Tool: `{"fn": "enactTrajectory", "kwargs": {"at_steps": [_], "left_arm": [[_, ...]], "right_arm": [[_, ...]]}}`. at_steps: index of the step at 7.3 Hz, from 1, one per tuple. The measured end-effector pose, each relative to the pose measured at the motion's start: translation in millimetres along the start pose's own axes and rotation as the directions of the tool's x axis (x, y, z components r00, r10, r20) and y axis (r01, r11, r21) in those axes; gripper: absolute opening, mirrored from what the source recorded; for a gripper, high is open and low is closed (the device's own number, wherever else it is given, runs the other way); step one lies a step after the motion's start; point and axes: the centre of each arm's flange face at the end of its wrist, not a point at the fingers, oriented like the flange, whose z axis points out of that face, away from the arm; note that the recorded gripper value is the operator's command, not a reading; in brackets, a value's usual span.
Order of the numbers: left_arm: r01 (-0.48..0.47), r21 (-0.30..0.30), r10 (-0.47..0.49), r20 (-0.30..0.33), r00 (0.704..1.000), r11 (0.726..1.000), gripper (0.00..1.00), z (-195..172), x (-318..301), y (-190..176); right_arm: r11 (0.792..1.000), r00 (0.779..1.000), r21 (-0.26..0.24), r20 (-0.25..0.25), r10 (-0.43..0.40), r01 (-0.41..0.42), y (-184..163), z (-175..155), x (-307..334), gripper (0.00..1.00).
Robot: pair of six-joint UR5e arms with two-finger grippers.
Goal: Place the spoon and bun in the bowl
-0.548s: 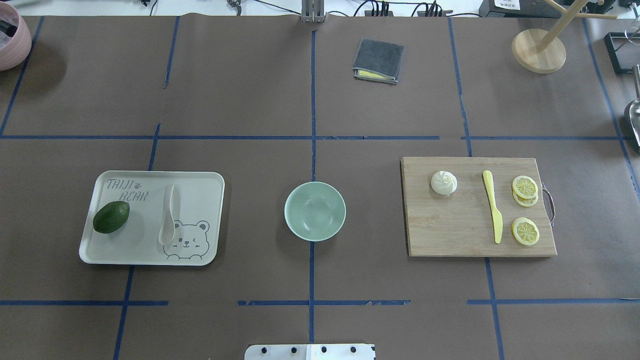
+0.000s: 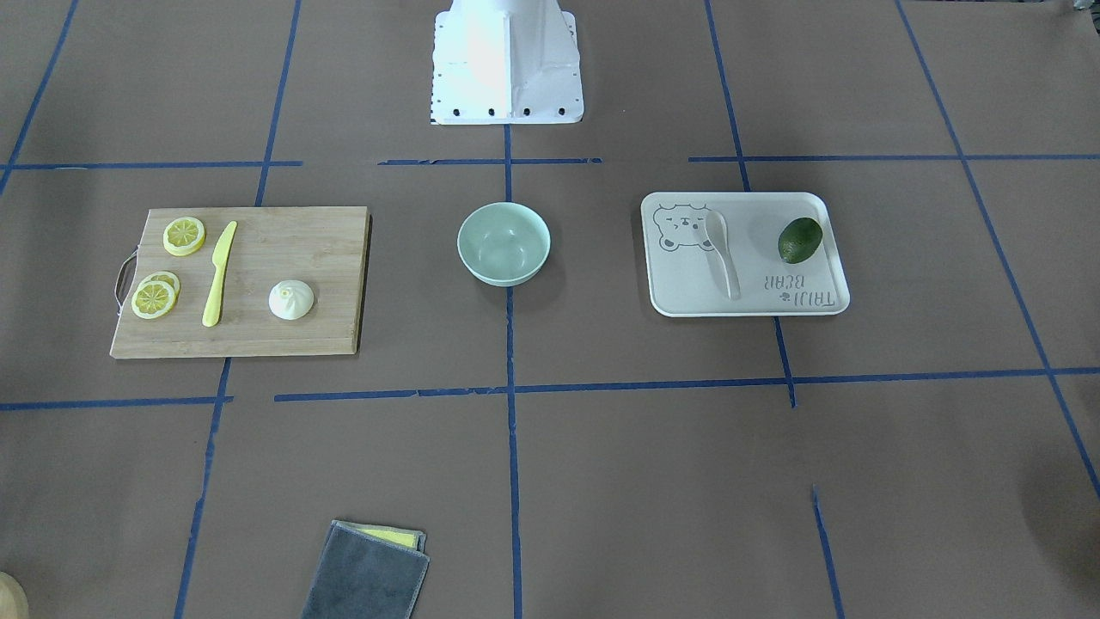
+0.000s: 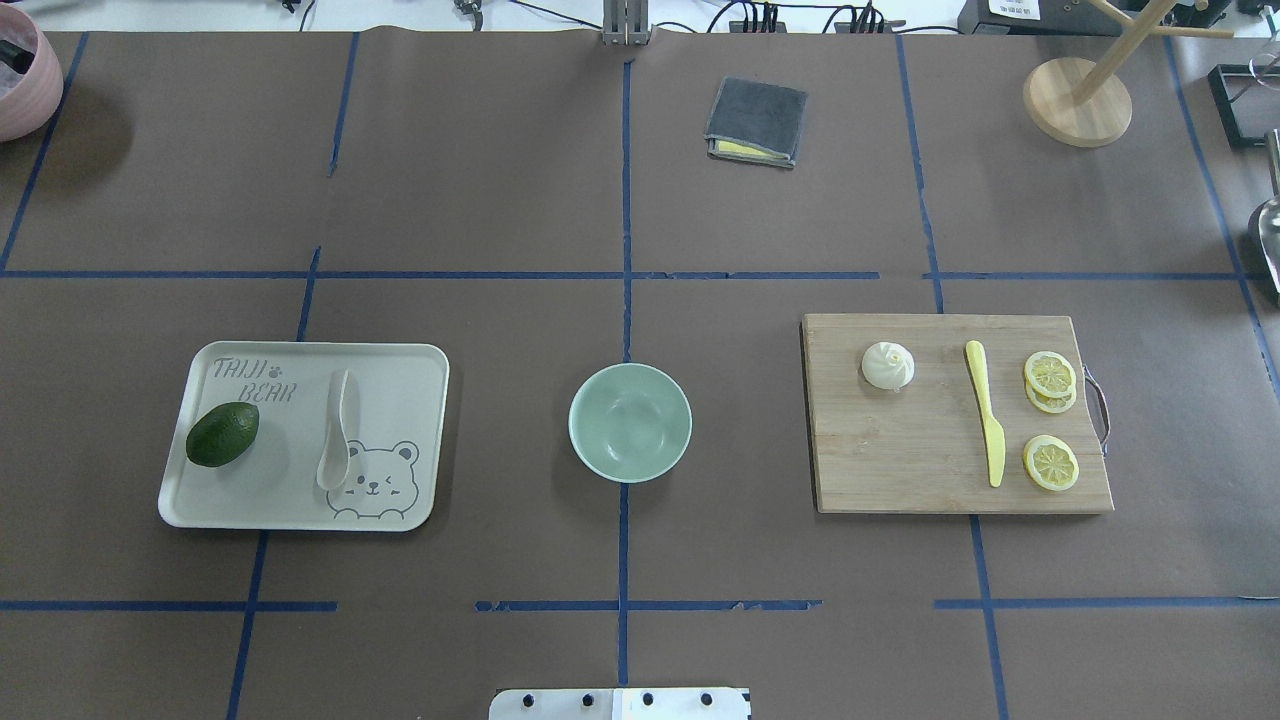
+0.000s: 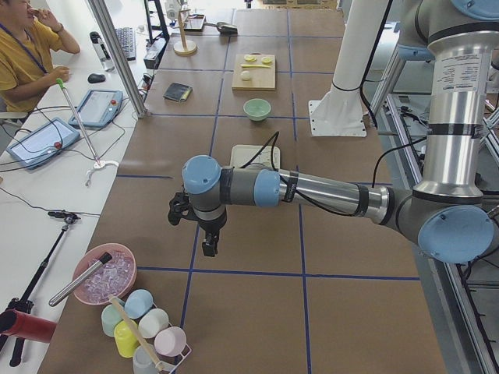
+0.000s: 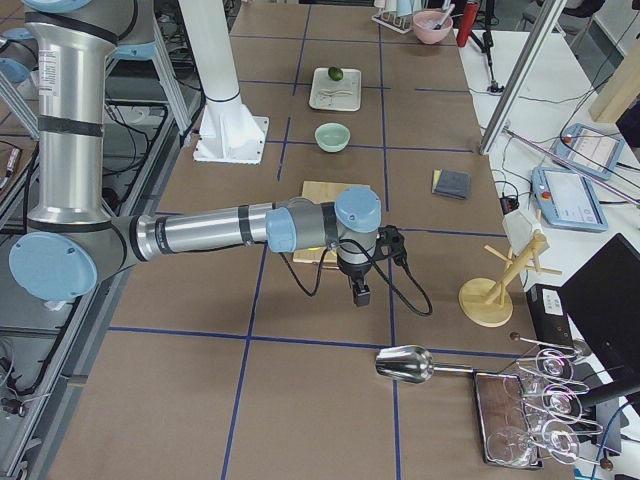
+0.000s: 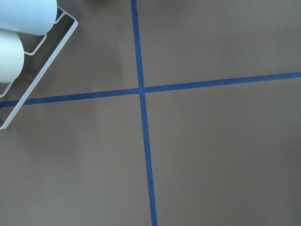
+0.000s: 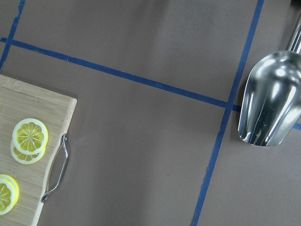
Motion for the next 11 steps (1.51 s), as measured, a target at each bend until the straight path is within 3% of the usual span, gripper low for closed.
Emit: {"fn": "enactTrajectory", "kwargs": {"at_steps": [3,5,7,8,11], "left_arm": [[-0.102,0.086,0.103,-0.004,0.995,0.991,1.0,-18,26,-45],[-0.161,0.089,0.172,-0.129,0.977,0.983,1.0,-2,57,-46],[-0.282,0.052,0.286,-0.227,0.931,0.958,1.0,38,175,-50],[-0.265,0.037,0.266,-0.248,0.932,0.963,0.97,55,240,-49],[-0.092,0.036,0.097,-0.195,0.976,0.995,0.89,135,365,-23]], "right_arm": [[1.0,1.0,-0.004,-0.001,0.011,-0.011,1,2,4,1.0],[1.0,1.0,-0.01,0.003,0.023,-0.023,2,6,9,1.0],[1.0,1.0,-0.008,0.005,0.028,-0.028,0,5,8,1.0],[1.0,1.0,-0.009,0.005,0.03,-0.03,0,6,9,1.0],[0.999,0.999,-0.01,0.033,0.033,-0.033,-2,8,8,1.0]]}}
